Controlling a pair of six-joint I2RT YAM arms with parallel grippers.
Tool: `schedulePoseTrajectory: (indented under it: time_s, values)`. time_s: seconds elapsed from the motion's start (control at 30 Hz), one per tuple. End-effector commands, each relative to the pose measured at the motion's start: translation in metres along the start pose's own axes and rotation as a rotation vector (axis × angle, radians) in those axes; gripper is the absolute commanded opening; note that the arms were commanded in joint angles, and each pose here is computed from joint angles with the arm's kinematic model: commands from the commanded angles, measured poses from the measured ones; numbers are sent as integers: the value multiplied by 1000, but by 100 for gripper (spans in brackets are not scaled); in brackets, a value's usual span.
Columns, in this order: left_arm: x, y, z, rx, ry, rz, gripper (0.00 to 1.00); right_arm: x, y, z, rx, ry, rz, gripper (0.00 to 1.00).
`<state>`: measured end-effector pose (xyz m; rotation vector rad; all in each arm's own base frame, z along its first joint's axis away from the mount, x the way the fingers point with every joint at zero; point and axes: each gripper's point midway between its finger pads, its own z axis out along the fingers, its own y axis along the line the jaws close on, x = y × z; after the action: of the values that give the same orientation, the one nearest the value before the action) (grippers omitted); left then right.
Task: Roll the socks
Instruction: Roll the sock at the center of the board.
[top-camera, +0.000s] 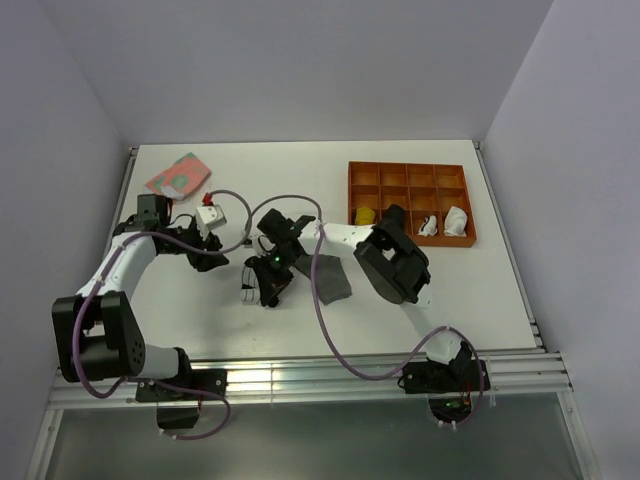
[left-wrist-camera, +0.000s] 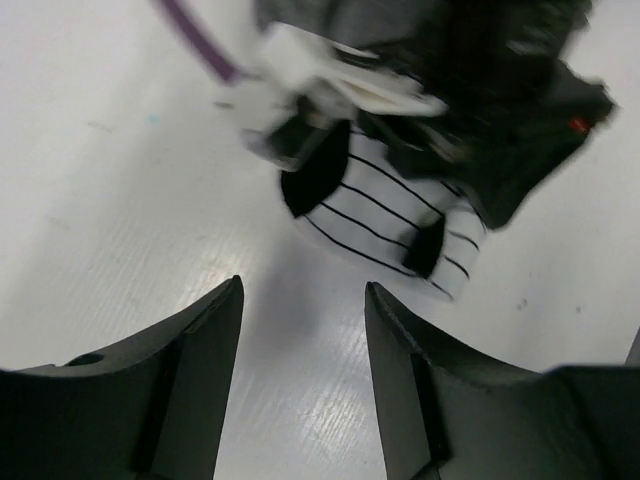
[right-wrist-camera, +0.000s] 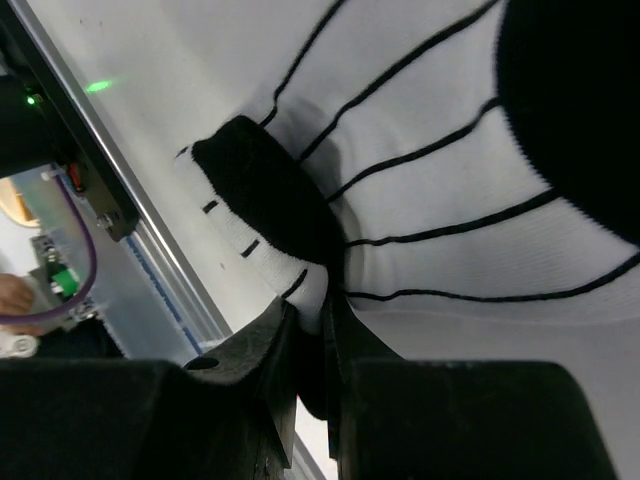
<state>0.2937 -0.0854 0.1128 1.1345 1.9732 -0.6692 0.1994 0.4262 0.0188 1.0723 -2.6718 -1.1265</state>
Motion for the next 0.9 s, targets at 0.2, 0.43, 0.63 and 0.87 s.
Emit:
schedulePoseTrajectory:
  time_s: [0.2,0.43,0.63,0.87]
  values:
    - [25,-69,22,171,65,235,60,12,-48,6,123,107,107,3]
    - [32,-79,36,212,74,248,60,19,-52,7,139,118,123,4]
    - [28,-78,40,224,47,302,62,19,-52,10,133,110,130,4]
    - [34,-89,49,246,74,377,62,16,-53,12,134,111,136,3]
